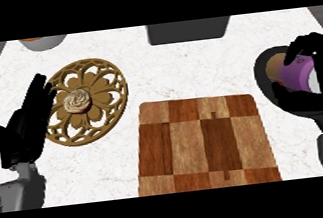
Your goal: Pick the can from the cutting board and place it in the pan
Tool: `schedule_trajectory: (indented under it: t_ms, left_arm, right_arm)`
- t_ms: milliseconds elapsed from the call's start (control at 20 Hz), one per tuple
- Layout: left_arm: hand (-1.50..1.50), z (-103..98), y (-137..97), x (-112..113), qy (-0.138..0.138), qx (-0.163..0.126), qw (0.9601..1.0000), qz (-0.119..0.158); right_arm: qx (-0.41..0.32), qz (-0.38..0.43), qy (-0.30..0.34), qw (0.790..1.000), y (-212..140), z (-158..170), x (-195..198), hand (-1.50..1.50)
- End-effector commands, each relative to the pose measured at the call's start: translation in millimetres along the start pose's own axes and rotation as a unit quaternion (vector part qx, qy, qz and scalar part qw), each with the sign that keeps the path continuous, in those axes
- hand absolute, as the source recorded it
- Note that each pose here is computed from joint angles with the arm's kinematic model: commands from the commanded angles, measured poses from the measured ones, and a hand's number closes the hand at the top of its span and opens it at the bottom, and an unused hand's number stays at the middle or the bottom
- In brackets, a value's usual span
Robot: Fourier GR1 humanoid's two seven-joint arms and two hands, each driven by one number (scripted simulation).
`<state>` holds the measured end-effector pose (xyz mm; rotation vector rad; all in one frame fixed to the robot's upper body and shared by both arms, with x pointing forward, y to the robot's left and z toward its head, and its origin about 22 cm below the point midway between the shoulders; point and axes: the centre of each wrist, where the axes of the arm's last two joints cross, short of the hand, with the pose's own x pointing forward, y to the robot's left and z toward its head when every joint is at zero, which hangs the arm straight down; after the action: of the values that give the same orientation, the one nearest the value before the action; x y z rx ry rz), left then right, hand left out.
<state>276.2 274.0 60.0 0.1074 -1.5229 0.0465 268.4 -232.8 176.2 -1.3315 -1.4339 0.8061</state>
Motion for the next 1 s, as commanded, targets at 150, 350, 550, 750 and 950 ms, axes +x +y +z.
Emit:
schedule_trajectory:
  t_ms: [150, 350, 550, 750, 950]
  left_arm:
    - [0.0, -5.1, -5.1, 4.3, 0.009, -0.007, 0.9999, 0.009]
    - [0.0, -2.5, -12.0, -10.8, 0.0, -0.01, 0.9999, -0.005]
    - [0.0, 3.9, -10.2, -8.4, 0.003, -0.014, 0.9999, 0.001]
    - [0.0, -18.4, -12.0, 10.0, 0.0, -0.009, 0.9999, -0.005]
    - [0.0, -6.6, -11.5, -1.0, -0.005, -0.014, 0.9999, -0.004]
  right_arm:
    - [-0.035, -0.044, 0.034, 0.998, 7.3, -39.9, -87.7, 1.5]
    - [-0.025, -0.047, 0.047, 0.997, 19.8, -50.9, -143.7, 1.5]
    - [-0.008, -0.049, 0.02, 0.999, 65.0, -54.3, -164.1, 1.5]
    - [0.021, -0.067, -0.007, 0.997, 95.7, -64.6, -171.7, 1.5]
    - [0.032, -0.056, 0.005, 0.998, 112.7, -85.5, -178.9, 1.5]
